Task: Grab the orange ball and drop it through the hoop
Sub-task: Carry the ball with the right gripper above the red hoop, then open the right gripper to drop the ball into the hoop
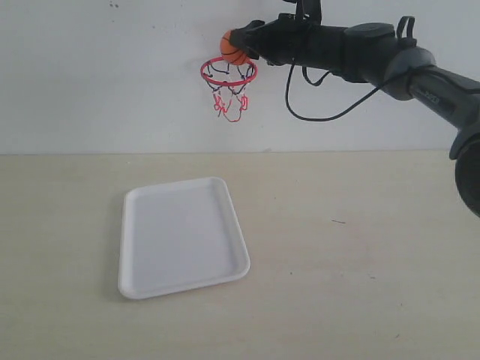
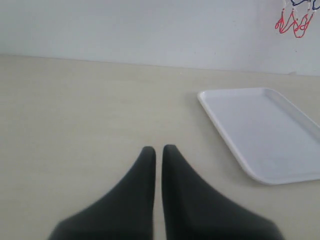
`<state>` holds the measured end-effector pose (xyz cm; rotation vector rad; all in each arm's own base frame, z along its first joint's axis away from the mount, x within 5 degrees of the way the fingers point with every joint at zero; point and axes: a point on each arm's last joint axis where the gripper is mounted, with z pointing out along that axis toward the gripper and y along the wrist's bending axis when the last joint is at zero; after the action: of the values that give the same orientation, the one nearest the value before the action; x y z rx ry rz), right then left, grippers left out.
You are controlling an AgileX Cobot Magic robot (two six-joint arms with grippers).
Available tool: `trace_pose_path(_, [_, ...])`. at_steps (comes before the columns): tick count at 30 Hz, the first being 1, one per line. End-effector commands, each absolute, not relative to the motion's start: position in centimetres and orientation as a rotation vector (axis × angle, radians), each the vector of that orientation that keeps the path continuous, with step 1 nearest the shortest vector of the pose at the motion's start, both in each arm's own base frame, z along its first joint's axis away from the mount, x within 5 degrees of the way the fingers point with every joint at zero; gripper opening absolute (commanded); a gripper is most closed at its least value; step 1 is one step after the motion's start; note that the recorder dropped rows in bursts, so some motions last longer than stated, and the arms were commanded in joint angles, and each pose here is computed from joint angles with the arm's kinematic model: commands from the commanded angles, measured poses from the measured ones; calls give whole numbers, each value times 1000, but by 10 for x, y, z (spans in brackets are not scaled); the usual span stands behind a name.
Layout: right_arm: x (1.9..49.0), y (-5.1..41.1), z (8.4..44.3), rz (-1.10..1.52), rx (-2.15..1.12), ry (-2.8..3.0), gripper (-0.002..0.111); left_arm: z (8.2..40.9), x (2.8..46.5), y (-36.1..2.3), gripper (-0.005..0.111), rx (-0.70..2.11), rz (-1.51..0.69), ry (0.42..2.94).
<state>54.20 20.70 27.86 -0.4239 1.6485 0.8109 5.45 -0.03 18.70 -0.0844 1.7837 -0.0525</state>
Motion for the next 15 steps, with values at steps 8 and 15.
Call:
trace_pose_path(8, [542,205,284,802,-411,1636,0,187,55,0,4,-95,-58,1771])
trace_pose_path(15, [543,204,284,831,-358,1654,58,187,55,0,4,-95,-58,1771])
